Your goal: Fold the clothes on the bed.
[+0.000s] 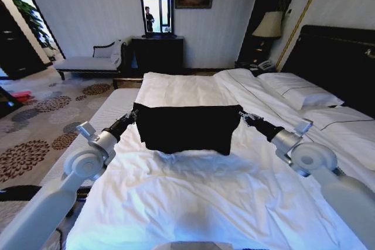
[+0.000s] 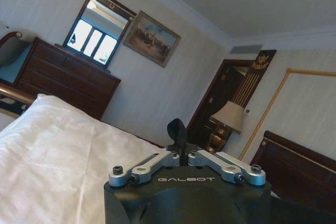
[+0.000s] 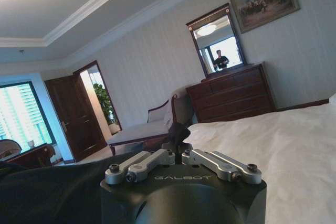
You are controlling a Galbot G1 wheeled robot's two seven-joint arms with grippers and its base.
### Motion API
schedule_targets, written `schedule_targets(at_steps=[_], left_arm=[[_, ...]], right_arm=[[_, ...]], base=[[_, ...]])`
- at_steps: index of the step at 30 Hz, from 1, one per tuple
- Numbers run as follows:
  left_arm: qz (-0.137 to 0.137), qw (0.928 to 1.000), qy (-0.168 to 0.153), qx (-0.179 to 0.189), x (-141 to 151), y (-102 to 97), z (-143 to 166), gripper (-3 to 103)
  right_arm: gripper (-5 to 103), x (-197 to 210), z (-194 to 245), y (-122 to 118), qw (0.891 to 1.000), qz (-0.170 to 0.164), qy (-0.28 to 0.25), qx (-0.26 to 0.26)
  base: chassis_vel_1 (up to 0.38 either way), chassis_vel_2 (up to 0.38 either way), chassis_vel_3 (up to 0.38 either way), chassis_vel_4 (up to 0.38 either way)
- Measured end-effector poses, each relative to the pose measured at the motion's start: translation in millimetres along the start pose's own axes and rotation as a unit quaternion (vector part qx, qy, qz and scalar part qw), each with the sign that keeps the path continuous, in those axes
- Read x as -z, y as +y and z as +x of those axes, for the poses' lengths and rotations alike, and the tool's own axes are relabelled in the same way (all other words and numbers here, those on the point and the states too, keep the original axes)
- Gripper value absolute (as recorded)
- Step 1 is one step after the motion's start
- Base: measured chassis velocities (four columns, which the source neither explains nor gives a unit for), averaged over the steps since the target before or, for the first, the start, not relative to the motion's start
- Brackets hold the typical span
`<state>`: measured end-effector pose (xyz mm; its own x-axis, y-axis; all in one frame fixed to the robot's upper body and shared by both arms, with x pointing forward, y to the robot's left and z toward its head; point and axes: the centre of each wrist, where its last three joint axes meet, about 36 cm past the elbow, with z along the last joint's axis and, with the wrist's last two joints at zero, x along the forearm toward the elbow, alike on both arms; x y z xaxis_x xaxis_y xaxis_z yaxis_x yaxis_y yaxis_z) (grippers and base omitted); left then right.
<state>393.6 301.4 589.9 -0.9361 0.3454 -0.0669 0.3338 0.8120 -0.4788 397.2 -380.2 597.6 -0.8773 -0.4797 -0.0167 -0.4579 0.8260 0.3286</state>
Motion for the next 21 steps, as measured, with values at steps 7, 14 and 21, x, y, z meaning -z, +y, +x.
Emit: schedule_targets(at_steps=[7, 14, 21], left_arm=[[0.001, 1.0, -0.005, -0.006, 2.3, -10.2, 11.9, 2], [0.012, 0.9997, 0.018, 0.012, -17.7, -25.7, 59.0, 2], [0.038, 0.9985, 0.012, 0.037, -28.4, -43.4, 99.3, 2]], right_arm=[[1, 6.0, 16.8, 8.9, 1.0, 0.004, 0.008, -0.017], [1, -2.4, 59.0, 48.2, 0.997, -0.006, 0.053, -0.057], [1, -5.1, 91.0, 93.6, 0.992, -0.017, 0.074, -0.105]], base=[[0.0, 0.0, 0.0, 0.0], [0.0, 0.0, 0.0, 0.0], [0.0, 0.0, 0.0, 0.0]])
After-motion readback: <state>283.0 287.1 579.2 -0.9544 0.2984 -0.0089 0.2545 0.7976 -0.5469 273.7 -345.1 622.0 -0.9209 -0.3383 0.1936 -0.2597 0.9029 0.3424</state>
